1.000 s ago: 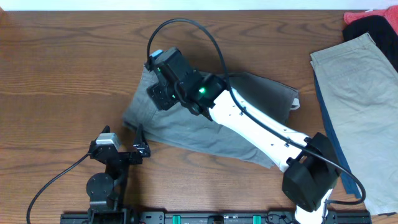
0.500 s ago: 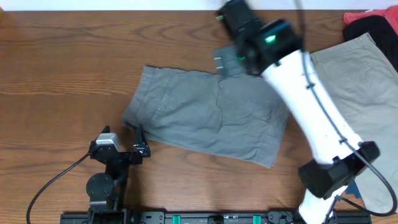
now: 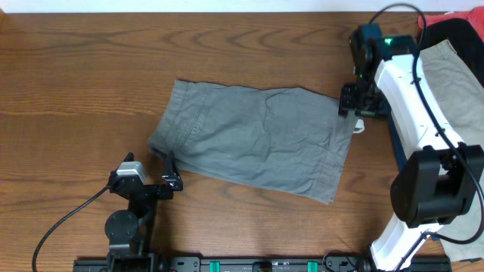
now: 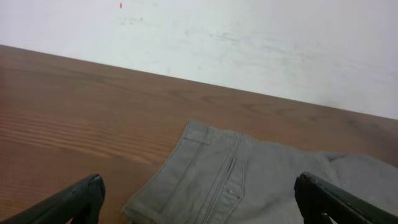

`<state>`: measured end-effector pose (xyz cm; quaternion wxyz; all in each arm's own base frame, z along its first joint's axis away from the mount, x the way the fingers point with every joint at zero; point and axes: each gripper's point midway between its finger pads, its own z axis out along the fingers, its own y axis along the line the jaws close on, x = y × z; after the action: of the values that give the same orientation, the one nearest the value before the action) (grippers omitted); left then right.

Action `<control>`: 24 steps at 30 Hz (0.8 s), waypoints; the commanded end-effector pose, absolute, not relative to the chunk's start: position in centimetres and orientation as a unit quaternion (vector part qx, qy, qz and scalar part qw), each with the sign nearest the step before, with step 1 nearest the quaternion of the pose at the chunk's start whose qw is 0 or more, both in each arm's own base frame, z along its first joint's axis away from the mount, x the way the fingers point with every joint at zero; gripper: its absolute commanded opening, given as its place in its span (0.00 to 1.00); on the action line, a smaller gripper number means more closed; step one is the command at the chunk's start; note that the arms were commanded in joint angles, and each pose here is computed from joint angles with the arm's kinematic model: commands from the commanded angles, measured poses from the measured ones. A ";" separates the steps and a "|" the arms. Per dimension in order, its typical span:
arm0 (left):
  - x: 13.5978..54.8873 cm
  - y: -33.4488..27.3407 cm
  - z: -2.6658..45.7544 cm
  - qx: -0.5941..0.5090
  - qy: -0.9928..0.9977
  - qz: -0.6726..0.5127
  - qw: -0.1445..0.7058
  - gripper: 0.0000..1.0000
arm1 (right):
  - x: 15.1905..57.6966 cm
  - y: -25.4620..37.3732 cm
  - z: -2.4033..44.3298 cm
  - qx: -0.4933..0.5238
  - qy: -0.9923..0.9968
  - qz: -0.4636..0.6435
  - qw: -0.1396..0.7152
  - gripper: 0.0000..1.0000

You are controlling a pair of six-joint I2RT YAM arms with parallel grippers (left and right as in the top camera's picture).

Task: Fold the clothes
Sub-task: 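Drag the grey shorts left with the right gripper and lay them flat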

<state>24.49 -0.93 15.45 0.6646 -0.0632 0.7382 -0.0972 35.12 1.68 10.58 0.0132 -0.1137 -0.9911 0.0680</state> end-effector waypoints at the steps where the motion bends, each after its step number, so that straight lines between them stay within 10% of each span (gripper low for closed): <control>1: 24.4 -1.0 14.0 -0.061 0.753 -0.097 0.648 0.98 | 33.6 1.8 7.7 -0.121 -0.990 0.052 0.042 0.72; 15: 24.4 -1.0 14.0 -0.061 0.753 -0.097 0.648 0.98 | 31.0 3.8 -0.1 -0.123 -0.991 -0.009 0.051 0.58; 24: 24.4 -1.0 14.0 -0.061 0.753 -0.097 0.648 0.98 | 31.3 4.6 -2.3 -0.123 -0.991 -0.039 0.025 0.01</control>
<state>24.49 -0.92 15.45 0.6646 -0.0633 0.7381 -0.0971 32.37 5.36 -0.42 0.0104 -0.1195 -0.9911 -0.0583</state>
